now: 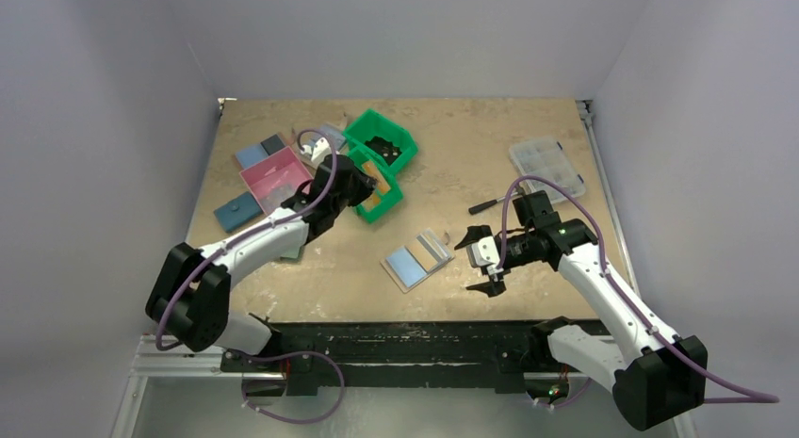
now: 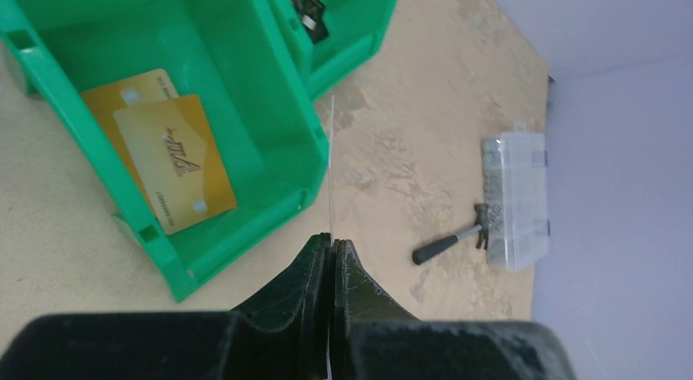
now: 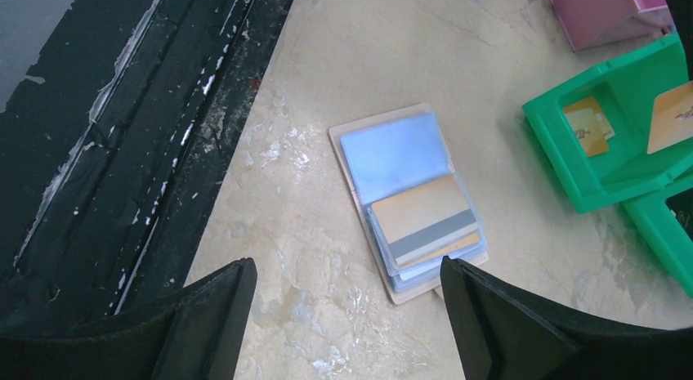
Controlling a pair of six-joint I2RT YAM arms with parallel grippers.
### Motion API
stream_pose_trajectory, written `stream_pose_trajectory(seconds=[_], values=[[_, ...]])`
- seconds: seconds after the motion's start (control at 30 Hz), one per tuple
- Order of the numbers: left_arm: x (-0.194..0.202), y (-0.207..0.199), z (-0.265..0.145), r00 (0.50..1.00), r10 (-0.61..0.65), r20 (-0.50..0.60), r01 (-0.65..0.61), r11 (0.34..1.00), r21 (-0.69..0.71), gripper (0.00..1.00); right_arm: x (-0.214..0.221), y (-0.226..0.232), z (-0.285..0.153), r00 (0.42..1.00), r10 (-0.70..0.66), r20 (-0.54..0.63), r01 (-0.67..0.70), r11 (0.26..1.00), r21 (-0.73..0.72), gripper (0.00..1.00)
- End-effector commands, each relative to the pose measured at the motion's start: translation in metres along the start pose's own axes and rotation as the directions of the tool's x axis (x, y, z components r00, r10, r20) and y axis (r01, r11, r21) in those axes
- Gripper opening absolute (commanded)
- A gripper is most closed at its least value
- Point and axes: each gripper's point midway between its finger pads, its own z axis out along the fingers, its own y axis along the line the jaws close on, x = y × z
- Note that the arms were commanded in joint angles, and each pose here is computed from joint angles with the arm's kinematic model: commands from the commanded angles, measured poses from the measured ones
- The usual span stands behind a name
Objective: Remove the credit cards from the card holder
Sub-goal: Place the credit card in the storage box.
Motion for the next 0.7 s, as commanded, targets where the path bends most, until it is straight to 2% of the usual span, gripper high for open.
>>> stream_pose_trajectory(seconds=[0.0,0.2,0.6,0.67], values=[[-0.012,0.027,0.012,0.998,-0.062,0.013,0.063,0.984,-0.169,0.00,-0.012,-0.008,-0.005,0.999,-0.034,0.022,0.033,0.999,0.016,0.93],[-0.016,0.028,0.034,0.993,-0.116,-0.017,0.112,0.982,-0.151,0.00,-0.012,-0.007,-0.005,0.999,-0.035,0.022,0.035,0.999,0.015,0.93],[-0.020,0.039,0.074,0.993,-0.107,-0.043,0.097,0.979,-0.181,0.00,-0.012,-0.006,-0.005,0.999,-0.036,0.024,0.036,0.999,0.009,0.93],[-0.019,0.041,0.079,0.994,-0.101,-0.052,0.089,0.977,-0.194,0.07,-0.012,-0.006,-0.005,0.999,-0.038,0.025,0.038,0.999,0.009,0.93]])
